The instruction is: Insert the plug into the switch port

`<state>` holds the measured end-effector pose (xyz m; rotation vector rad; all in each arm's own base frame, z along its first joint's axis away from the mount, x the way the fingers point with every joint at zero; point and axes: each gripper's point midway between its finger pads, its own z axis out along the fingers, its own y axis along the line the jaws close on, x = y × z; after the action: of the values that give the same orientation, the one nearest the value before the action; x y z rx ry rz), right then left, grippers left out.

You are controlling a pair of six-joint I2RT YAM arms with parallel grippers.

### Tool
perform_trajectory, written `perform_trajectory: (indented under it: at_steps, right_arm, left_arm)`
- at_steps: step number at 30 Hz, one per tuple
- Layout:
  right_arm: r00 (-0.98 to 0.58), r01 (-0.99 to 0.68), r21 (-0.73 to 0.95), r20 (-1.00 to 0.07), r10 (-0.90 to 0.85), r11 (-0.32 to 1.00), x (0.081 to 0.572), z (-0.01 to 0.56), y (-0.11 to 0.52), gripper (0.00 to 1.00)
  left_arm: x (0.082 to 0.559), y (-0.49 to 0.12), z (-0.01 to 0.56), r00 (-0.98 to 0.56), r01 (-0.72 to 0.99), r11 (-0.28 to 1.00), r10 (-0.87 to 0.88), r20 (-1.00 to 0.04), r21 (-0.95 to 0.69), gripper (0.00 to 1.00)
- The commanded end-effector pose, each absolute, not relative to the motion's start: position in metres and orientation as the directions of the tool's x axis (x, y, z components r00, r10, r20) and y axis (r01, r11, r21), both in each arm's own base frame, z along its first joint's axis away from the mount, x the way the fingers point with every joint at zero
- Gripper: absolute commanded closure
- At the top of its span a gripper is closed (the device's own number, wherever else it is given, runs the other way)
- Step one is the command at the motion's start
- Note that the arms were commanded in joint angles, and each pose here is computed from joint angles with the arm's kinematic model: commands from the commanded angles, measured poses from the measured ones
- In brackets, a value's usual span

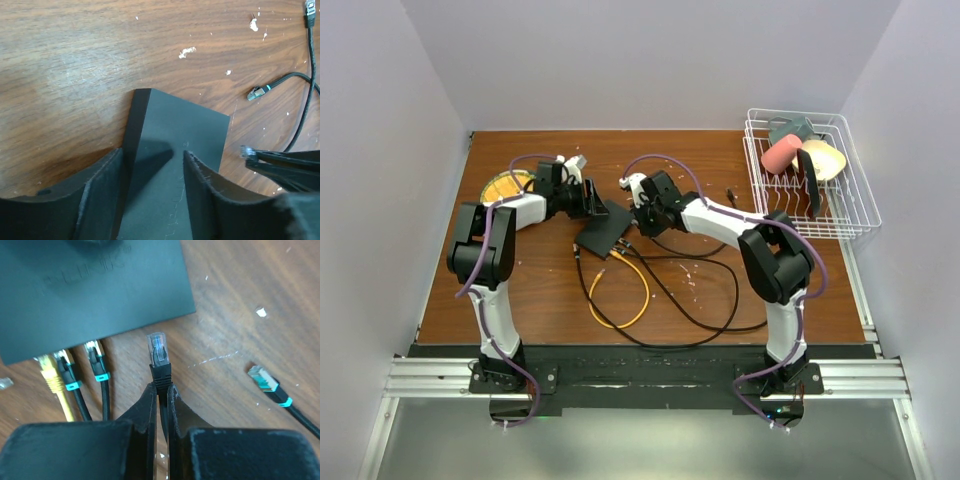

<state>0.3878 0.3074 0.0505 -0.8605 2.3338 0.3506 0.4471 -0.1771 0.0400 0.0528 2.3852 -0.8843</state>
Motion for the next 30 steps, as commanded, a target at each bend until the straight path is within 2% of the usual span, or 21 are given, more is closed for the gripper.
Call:
perform_trajectory:
  at_steps: [1,4,7,23,30]
  right_arm:
    - [-0.561,-0.685,-0.01,-0.631,-0.536,0.728,0.391,0.061,0.313,1.0]
    - [-0.554,-0.699,-0.013,-0.624,-0.552,0.715,0.387,0.059,0.315,1.0]
    - [-0.553,-0.708,-0.008,-0.616,-0.561,0.706,0.381,0.056,0.317,1.0]
    - [-0.594,-0.677,-0.064,-0.541,-0.595,0.734,0.378,0.026,0.304,1.0]
    - [-0.595,-0.677,-0.063,-0.541,-0.595,0.733,0.378,0.021,0.306,1.0]
  left_arm:
    - [0.451,-0.18,0.048,-0.813,0.268,0.758,-0.154,-0.562,-0.595,0.48]
    - [0.45,-0.179,0.046,-0.814,0.264,0.763,-0.152,-0.56,-0.59,0.55]
    - [0.448,-0.178,0.044,-0.821,0.255,0.765,-0.152,-0.55,-0.592,0.57]
    - [0.448,-0.178,0.045,-0.824,0.253,0.767,-0.15,-0.547,-0.59,0.57]
    - [0.447,-0.179,0.044,-0.826,0.254,0.763,-0.148,-0.543,-0.594,0.57]
